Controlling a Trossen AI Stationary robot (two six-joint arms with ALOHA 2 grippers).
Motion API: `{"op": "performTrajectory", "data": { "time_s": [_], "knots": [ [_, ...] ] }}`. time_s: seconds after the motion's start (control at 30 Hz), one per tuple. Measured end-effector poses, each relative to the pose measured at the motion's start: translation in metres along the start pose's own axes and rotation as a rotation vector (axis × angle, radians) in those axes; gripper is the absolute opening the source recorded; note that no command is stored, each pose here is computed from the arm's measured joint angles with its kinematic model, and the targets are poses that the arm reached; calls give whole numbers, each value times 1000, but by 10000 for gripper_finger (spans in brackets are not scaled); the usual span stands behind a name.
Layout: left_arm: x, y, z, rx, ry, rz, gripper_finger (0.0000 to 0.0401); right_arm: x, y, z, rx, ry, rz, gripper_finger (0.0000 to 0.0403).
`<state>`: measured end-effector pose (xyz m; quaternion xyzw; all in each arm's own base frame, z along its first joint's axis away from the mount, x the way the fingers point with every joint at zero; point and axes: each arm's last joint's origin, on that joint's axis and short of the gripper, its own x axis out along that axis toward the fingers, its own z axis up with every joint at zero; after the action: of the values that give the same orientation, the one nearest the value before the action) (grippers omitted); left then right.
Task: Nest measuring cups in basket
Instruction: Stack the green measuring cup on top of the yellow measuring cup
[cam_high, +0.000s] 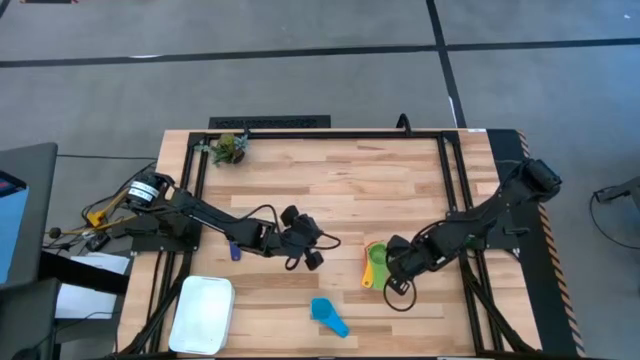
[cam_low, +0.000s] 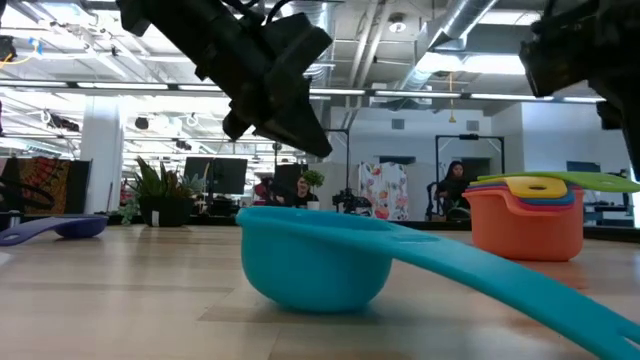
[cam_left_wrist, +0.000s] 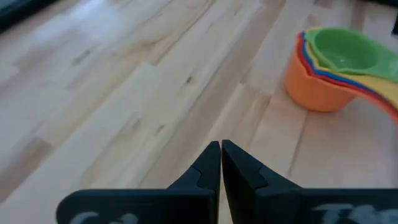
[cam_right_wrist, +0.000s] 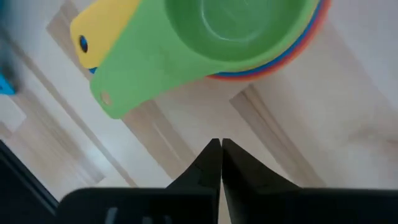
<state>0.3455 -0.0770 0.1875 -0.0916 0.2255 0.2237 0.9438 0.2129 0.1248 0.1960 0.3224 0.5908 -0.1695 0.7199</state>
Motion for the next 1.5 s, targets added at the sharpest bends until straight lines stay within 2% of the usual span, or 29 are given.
{"op": "performTrajectory", "data": {
  "time_s": [0.13, 0.3, 0.67, 0.83, 1.03, 1.17, 1.5],
  "knots": [
    [11, -8, -11, -55, 5, -56, 4, 7, 1, -1, 5, -18, 56, 25],
    [34, -31, -22, -47, -10, -230, 4, 7, 7, 1, -13, -43, 115, 19],
    [77, -68, -28, 19, 34, -359, 4, 9, 6, -1, -23, -50, 93, 18],
    [82, -74, -24, 51, 36, -357, 4, 19, 8, -1, -31, -40, 70, 20],
    [84, -78, -20, 66, 32, -387, 4, 30, 17, 4, -78, -60, 125, 25],
    [84, -79, -21, 74, 43, -401, 4, 29, 23, 7, -104, -83, 184, 19],
    [84, -79, -20, 72, 33, -408, 4, 22, 29, 18, -145, -142, 203, 25]
  ]
}}
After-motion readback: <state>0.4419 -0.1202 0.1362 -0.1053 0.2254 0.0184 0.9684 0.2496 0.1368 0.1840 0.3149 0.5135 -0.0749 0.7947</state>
